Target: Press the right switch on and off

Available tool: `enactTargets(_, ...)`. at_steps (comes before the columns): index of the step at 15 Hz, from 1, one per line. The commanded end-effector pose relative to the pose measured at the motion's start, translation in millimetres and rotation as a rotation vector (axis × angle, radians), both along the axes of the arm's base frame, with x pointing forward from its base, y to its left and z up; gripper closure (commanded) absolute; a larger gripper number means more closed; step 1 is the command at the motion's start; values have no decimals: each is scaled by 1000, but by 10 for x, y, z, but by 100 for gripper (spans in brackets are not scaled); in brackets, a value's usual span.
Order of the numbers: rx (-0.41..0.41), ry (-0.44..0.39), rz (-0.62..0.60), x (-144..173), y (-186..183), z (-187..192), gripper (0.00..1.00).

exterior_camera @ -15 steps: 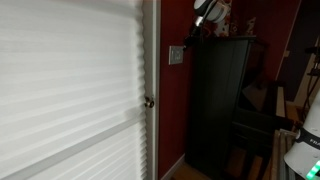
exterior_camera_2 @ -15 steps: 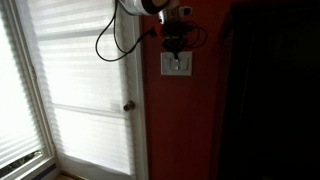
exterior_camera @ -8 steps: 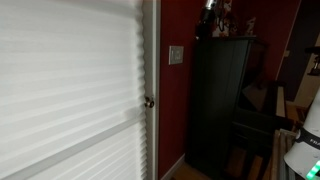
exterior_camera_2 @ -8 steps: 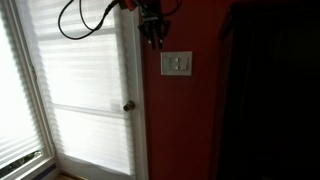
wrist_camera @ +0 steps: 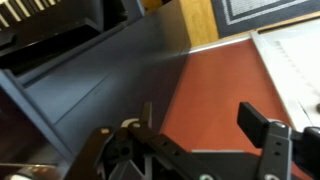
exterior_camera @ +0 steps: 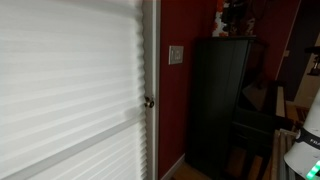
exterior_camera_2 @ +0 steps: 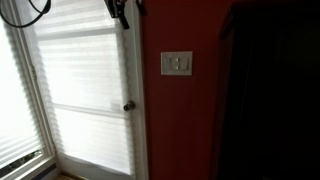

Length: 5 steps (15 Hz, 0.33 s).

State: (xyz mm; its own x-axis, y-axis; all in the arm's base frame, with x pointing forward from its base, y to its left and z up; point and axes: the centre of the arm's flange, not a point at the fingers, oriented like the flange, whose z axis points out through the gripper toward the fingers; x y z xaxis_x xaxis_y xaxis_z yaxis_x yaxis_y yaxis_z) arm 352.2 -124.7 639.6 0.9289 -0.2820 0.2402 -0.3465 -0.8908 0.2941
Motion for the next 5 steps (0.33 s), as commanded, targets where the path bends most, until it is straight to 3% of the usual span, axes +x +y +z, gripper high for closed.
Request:
enactTargets(1, -33, -9, -10, -153, -30, 32, 4)
enactTargets(5, -59, -22, -18, -375, -28, 26, 0)
